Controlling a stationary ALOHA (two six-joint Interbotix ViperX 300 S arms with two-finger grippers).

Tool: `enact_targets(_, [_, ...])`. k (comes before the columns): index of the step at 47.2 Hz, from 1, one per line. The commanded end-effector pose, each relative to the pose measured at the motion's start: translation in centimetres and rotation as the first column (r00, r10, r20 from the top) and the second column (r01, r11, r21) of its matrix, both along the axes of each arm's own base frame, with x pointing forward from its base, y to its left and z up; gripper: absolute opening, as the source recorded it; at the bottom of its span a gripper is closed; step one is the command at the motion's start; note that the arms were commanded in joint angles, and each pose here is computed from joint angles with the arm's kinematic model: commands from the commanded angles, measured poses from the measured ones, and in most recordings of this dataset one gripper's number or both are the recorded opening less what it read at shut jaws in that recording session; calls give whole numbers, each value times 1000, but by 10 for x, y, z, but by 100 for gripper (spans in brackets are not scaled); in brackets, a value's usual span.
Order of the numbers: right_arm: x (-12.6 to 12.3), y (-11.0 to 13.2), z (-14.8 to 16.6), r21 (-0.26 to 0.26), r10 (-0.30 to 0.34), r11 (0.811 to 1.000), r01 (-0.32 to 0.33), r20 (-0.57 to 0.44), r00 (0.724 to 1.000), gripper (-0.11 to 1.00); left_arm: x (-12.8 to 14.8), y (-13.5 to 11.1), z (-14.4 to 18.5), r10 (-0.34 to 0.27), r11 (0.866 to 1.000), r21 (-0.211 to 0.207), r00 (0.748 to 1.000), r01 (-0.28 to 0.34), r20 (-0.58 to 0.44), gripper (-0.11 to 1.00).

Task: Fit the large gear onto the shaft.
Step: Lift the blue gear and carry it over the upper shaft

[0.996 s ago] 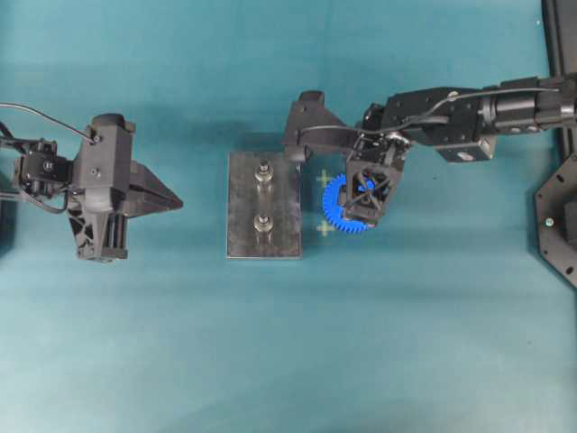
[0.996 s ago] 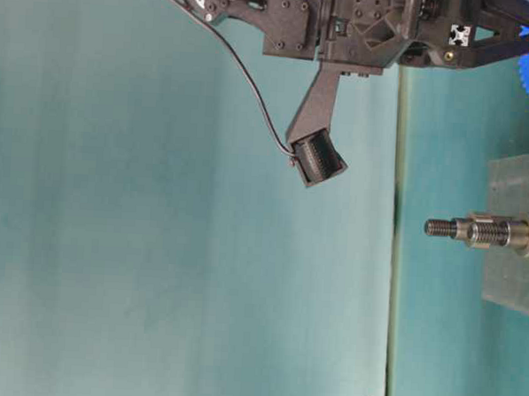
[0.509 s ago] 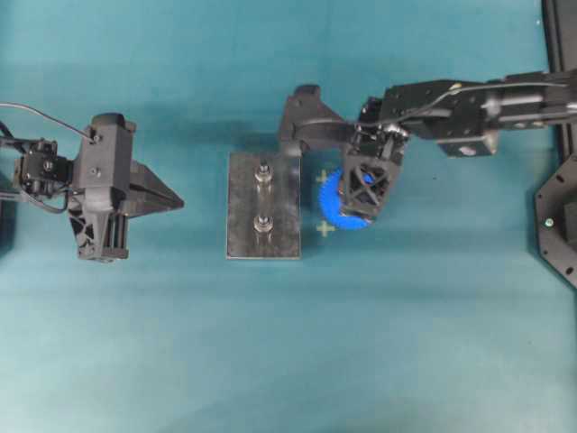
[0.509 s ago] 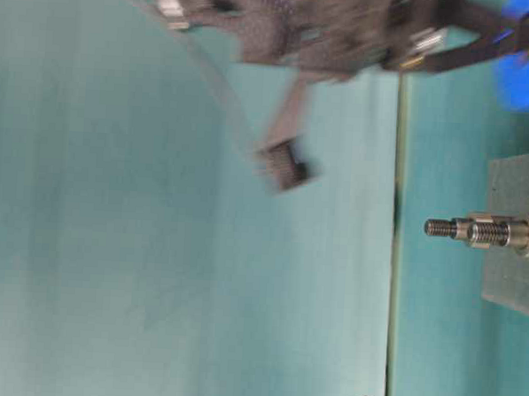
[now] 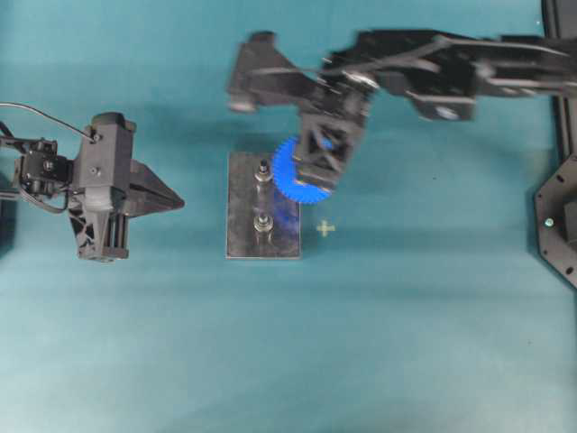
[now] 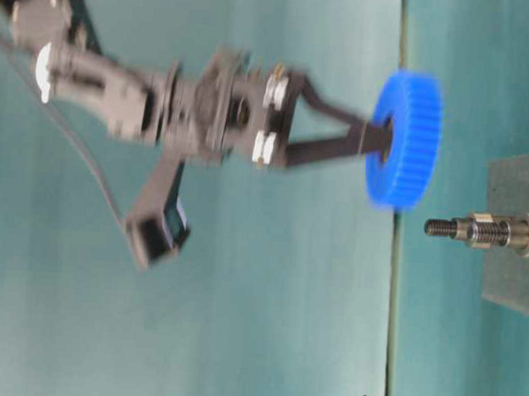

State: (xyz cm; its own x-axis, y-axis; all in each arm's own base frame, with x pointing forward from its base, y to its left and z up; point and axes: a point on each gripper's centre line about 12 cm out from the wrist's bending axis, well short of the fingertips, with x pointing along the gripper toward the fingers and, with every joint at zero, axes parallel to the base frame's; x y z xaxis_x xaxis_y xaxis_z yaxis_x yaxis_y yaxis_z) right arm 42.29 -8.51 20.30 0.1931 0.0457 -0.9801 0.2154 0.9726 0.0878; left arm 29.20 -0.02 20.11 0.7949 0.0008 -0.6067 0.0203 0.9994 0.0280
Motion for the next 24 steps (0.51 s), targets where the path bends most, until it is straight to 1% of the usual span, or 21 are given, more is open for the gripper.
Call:
enact_targets(1, [17, -6, 19, -8, 13, 1000, -13, 38, 999, 50, 6, -2, 11, -6, 1000, 0, 999, 6, 37, 0])
enact_targets(9, [36, -10, 18, -13, 30, 999, -30, 44, 999, 50, 5, -3, 12, -10, 1000, 1, 999, 10, 40, 0])
enact_targets(24, [49, -18, 6, -15, 49, 999, -48, 32, 998, 50, 4, -4, 10, -13, 1000, 1, 999, 13, 35, 0])
